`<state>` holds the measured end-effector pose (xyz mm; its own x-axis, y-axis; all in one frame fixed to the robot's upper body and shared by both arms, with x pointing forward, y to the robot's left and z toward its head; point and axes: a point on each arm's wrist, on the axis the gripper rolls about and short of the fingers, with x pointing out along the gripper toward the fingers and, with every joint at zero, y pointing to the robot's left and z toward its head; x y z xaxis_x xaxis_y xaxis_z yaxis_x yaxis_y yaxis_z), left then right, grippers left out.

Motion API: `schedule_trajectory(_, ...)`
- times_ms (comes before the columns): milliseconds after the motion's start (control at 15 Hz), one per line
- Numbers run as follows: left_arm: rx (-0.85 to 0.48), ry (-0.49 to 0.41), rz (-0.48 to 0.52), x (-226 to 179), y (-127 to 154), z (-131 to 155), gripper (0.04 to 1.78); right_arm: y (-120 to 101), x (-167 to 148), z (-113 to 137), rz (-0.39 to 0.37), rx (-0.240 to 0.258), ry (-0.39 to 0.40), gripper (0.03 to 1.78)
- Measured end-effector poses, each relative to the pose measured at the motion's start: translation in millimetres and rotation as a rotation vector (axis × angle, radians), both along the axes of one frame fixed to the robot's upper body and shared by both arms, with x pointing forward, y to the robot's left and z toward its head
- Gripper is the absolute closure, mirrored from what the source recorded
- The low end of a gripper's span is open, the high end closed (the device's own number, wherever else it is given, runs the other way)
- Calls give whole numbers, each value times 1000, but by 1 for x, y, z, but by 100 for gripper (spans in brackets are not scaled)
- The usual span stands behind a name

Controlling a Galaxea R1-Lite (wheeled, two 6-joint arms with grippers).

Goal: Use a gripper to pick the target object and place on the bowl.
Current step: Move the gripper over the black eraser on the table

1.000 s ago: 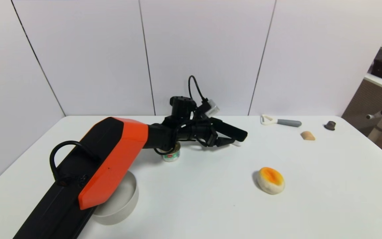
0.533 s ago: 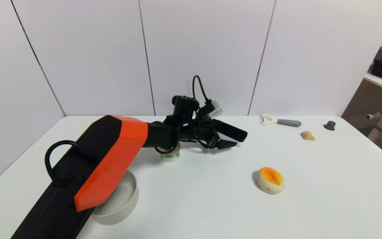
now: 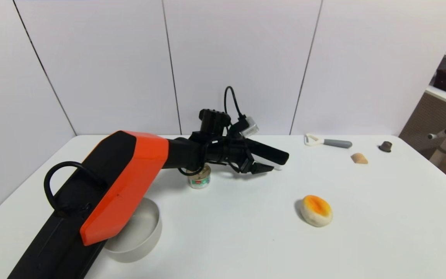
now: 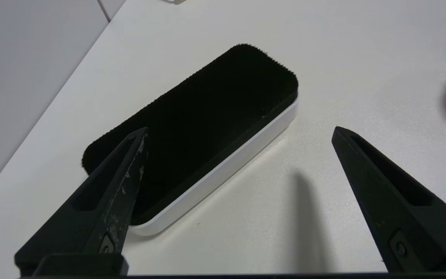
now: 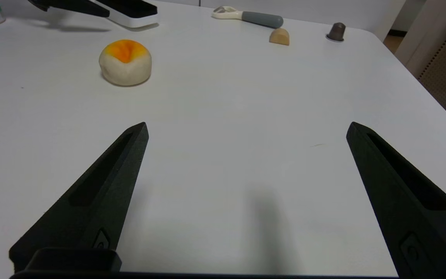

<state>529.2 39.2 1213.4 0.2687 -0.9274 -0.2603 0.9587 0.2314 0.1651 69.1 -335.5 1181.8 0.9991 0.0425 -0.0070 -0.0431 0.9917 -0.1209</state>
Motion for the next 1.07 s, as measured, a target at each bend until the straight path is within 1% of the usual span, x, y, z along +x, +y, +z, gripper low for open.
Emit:
schedule_trajectory(600, 67, 53, -15, -8, 2, 1, 13, 0, 0, 0, 0, -1, 0, 4)
schedule_trajectory(1067, 73, 60, -21, -14, 0, 9, 13, 0, 0, 0, 0, 0, 0, 4)
